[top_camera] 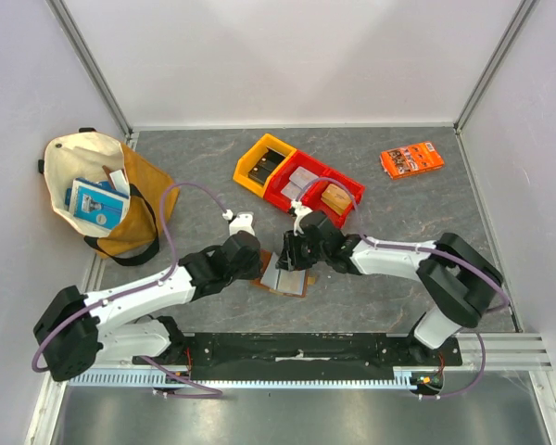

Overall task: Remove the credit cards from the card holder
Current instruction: Open the card holder at the center of the board.

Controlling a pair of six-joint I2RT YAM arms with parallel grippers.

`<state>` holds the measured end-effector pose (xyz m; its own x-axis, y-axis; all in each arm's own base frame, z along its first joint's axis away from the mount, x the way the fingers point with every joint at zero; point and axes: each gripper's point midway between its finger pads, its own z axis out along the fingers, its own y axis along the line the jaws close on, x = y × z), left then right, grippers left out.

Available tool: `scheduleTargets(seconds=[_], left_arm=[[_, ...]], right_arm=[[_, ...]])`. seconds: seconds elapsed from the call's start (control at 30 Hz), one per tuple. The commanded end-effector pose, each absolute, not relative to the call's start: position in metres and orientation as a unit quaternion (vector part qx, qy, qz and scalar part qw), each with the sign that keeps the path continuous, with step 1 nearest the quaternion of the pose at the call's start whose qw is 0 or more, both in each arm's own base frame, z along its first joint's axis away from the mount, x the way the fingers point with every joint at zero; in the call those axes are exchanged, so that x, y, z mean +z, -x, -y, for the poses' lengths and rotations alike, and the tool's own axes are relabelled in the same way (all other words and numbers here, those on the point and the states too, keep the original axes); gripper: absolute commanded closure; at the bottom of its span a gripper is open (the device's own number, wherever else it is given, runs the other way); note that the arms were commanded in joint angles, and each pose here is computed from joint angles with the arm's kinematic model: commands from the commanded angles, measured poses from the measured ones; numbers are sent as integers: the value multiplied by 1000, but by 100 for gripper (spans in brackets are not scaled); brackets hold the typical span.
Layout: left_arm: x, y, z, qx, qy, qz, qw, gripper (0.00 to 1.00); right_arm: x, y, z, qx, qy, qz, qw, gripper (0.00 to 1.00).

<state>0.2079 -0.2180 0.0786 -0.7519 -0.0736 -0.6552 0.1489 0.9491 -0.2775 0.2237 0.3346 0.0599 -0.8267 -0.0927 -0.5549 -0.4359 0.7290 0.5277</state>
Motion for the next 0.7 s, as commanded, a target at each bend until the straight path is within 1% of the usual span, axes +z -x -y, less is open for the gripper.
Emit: scheduleTargets(seconds=[0.0, 0.17, 0.3, 0.4, 0.57, 0.67], left_arm=[[109, -210, 229, -203, -6, -906, 371, 87], [109, -207, 243, -232, -22, -904, 358, 87], [94, -207, 246, -219, -29, -913, 343, 91], [81, -210, 246, -206, -29, -918, 338, 95], [53, -209, 236, -162, -29, -933, 319, 98], [43, -206, 231, -149, -28, -938, 311, 98]], right_arm=[[69, -232, -368, 383, 173, -871, 255, 65], [54, -234, -375, 381, 178, -875, 239, 74], [45, -235, -374, 371, 179, -881, 234, 81], [43, -234, -373, 366, 181, -883, 230, 83], [58, -237, -361, 345, 183, -885, 253, 82], [66, -240, -346, 315, 185, -891, 271, 75]])
